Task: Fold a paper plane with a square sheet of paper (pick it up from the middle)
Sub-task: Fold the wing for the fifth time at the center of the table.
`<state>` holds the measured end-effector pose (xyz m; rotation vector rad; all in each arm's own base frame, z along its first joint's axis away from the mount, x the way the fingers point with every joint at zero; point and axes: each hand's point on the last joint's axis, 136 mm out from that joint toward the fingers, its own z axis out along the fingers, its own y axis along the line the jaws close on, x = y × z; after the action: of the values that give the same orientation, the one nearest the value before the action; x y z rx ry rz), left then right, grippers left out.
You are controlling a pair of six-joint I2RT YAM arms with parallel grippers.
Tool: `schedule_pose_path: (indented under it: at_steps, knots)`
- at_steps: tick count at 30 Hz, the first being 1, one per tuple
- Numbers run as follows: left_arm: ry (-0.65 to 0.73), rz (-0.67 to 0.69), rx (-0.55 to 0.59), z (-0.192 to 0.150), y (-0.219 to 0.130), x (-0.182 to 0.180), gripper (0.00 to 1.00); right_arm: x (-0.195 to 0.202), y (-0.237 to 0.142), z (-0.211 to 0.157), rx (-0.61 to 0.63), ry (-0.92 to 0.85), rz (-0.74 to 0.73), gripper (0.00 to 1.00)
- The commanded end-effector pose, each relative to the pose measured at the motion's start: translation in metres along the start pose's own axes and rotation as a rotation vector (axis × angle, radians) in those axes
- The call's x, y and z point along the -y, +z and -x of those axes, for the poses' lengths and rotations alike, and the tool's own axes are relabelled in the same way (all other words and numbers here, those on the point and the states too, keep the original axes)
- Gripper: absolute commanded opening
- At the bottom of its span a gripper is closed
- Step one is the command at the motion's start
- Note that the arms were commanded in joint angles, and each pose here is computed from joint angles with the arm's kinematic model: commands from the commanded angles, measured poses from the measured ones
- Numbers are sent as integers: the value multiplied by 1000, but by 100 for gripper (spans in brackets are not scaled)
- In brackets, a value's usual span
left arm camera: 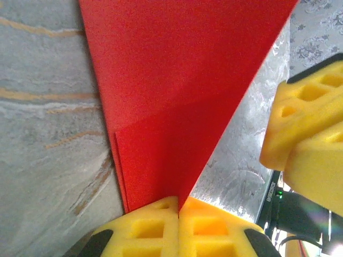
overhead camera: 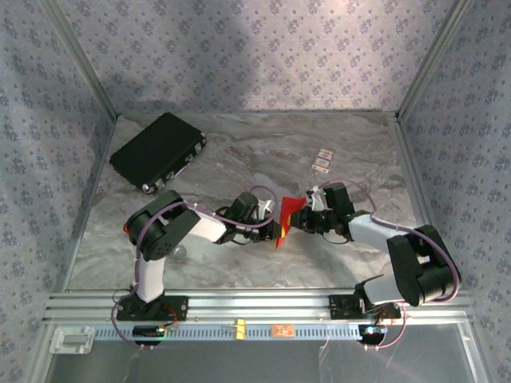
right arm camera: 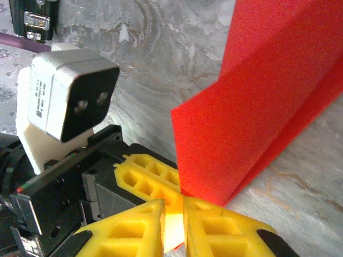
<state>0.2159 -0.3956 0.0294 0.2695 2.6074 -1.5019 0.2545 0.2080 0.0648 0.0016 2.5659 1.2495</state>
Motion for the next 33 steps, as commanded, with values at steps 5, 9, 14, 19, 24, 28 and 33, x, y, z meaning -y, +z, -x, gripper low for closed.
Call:
schedule_pose_path:
  at_steps: [5, 9, 14, 19, 24, 28, 33]
  knots:
    - [-60, 38, -21, -11, 2, -20, 0, -10, 10, 13, -10, -39, 43, 16]
    - [-73, 44, -13, -10, 1, -22, 0, -3, 17, 16, -19, -26, 32, 15]
    - [-91, 68, -4, -12, -1, -28, 0, 2, 23, 22, -21, -13, 25, 14]
    - [-116, 87, 11, -12, -4, -34, 0, 9, 23, 26, -19, 4, 25, 13]
    - [-136, 98, 30, -12, -5, -39, 0, 11, 23, 28, -22, 15, 37, 13]
    - [-143, 106, 27, -13, -5, -42, 0, 12, 24, 28, -32, 18, 46, 13]
    - [-155, 119, 21, -14, -5, -45, 0, 11, 27, 27, -47, 20, 56, 13]
